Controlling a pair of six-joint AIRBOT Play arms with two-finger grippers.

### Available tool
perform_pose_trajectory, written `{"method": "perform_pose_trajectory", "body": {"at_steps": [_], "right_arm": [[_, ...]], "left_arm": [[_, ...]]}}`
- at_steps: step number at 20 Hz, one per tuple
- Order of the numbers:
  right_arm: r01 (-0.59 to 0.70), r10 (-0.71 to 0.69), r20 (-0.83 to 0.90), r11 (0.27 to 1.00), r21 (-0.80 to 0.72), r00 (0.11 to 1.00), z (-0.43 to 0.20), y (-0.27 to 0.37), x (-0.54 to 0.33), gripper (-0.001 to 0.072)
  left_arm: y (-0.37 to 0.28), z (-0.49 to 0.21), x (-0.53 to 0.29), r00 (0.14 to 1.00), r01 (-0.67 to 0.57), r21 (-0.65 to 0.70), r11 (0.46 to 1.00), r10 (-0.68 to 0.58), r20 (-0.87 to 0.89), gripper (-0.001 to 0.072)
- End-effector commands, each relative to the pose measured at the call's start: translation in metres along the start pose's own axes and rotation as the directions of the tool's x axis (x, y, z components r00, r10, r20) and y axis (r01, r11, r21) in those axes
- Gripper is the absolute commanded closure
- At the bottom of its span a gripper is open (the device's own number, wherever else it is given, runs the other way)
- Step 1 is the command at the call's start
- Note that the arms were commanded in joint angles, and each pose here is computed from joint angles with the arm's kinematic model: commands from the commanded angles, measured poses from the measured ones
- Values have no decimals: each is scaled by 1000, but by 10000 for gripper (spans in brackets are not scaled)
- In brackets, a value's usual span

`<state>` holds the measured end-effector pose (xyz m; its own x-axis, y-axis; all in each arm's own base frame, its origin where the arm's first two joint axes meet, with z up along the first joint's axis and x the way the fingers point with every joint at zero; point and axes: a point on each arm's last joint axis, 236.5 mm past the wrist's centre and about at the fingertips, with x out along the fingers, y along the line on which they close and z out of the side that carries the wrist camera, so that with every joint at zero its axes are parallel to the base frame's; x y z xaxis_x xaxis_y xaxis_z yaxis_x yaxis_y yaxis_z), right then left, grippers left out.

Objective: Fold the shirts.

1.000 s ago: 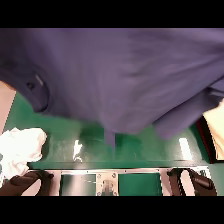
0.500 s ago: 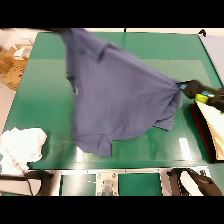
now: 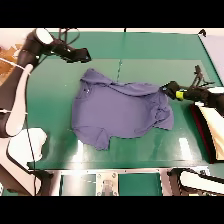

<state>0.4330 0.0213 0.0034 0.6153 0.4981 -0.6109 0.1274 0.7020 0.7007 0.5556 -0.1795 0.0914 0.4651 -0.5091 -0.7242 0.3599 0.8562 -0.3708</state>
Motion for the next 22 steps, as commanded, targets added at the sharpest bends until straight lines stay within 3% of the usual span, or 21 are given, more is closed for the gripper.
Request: {"method": "perform_pose_trajectory", "body": {"at_steps": [1,2,6,9,13,14,16,18,22], "right_arm": [[-64,67,-86,997,39,994,-4,5,-38,440],[-52,57,-101,998,47,993,-9,1,-51,442],[92,-83,-138,994,65,987,-43,-31,-93,450],[201,-193,-69,970,137,979,-60,-60,-121,448],[234,-240,-14,933,272,971,-77,-87,-133,433],[237,-243,-15,927,292,970,-80,-91,-132,386],[241,-245,-25,920,308,969,-88,-95,-128,348],[246,-251,-26,916,318,968,-91,-99,-125,348],[254,-262,-18,910,328,965,-92,-104,-123,348]], "left_arm": [[20,-32,-49,986,-2,-52,999,-7,-164,477],[24,-42,-62,979,2,-39,999,-10,-202,679],[31,-74,-98,957,-6,-80,997,-17,-290,688],[35,-123,-110,943,-35,-121,992,-8,-334,688],[65,-226,-118,915,-97,-254,962,-14,-403,686],[73,-248,-115,910,-118,-298,947,-17,-414,677],[85,-285,-100,902,-152,-388,909,-33,-431,42],[83,-305,-79,909,-141,-427,893,-54,-412,69],[45,-323,-41,915,13,-473,881,-201,-349,70]]}}
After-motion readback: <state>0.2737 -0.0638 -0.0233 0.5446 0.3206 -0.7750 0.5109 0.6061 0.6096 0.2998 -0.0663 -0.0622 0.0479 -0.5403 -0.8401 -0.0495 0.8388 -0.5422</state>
